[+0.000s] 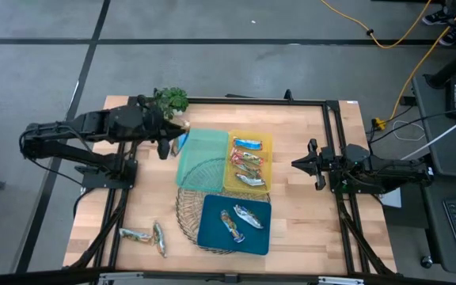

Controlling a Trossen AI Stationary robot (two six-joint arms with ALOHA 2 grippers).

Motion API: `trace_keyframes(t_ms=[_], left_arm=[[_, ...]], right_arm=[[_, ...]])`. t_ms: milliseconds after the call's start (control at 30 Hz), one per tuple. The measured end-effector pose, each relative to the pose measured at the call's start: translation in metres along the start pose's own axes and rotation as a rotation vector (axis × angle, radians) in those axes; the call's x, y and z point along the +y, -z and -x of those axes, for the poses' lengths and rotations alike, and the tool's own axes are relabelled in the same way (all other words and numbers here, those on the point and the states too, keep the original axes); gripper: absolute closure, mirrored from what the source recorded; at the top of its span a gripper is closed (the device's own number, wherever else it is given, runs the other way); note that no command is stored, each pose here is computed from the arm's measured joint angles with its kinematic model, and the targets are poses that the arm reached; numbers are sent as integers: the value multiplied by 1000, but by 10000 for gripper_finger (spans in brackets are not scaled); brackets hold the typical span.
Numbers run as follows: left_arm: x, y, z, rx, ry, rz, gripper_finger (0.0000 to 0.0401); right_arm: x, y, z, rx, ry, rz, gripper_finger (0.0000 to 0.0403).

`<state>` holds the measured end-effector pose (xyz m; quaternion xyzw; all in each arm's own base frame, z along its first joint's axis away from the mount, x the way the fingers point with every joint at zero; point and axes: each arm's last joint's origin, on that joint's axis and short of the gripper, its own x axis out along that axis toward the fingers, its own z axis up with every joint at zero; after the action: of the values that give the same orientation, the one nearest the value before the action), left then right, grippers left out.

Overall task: Pick and place Granola Bars by type
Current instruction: Put the yellow granola bar into the green bin

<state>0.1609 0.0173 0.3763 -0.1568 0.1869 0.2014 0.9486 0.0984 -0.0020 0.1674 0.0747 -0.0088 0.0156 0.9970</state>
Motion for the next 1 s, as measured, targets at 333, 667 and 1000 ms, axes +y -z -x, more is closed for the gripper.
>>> trace_keyframes(t_ms=[333, 667, 1000], left_arm=[[-14, -15, 4, -149, 165, -69, 354], [-22, -34, 9, -148, 209, -116, 354], [-16, -81, 6, -45, 51, -206, 354]], right_arm=[[0, 0, 0, 0, 0, 0, 370], [0, 0, 0, 0, 0, 0, 370], [0, 0, 0, 1, 0, 0, 370]])
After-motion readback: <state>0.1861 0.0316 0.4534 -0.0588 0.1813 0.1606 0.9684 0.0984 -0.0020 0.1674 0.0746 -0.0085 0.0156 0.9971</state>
